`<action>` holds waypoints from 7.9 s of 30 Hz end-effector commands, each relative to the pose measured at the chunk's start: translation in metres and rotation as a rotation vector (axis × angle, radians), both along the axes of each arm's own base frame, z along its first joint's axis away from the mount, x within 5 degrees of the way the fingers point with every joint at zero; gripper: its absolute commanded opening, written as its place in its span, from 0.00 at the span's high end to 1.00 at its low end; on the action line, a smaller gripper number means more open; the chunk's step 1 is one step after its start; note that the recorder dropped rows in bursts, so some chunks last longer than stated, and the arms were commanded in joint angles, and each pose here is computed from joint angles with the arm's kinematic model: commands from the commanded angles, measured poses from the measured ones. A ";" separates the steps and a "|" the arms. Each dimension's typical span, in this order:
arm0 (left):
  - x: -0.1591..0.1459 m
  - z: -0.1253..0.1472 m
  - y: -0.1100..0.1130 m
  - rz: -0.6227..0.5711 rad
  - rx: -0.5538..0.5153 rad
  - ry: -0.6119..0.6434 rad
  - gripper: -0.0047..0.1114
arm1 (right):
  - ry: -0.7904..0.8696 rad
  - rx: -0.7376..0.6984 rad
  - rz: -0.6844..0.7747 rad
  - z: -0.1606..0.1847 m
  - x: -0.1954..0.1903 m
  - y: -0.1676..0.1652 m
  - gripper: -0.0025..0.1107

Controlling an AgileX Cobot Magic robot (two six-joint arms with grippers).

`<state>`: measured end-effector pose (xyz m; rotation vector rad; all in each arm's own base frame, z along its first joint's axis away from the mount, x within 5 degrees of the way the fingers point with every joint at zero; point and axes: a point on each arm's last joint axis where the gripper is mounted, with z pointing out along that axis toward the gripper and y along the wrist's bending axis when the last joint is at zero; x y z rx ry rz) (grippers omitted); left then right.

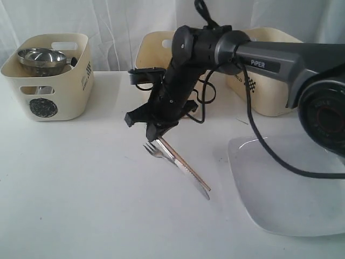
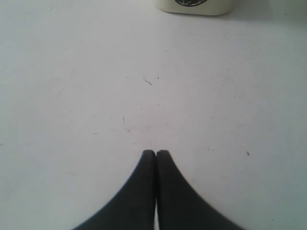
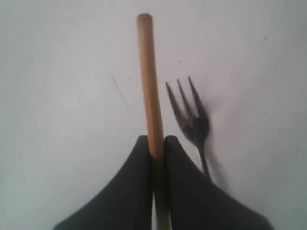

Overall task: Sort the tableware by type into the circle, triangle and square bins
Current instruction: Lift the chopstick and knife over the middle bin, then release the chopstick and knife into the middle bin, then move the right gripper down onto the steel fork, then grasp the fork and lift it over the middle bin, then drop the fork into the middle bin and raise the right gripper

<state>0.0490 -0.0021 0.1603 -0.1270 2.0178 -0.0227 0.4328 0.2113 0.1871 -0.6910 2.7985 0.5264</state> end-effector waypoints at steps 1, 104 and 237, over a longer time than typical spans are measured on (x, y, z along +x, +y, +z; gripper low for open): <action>-0.002 -0.004 -0.001 -0.009 -0.014 0.036 0.96 | 0.121 0.150 0.009 0.017 0.001 -0.024 0.98; -0.002 -0.004 -0.001 -0.009 -0.014 0.036 0.96 | -0.660 0.739 -0.174 0.111 0.102 -0.154 0.98; -0.002 -0.004 -0.001 -0.009 -0.014 0.036 0.96 | -0.747 0.704 -0.367 0.078 0.104 -0.075 0.77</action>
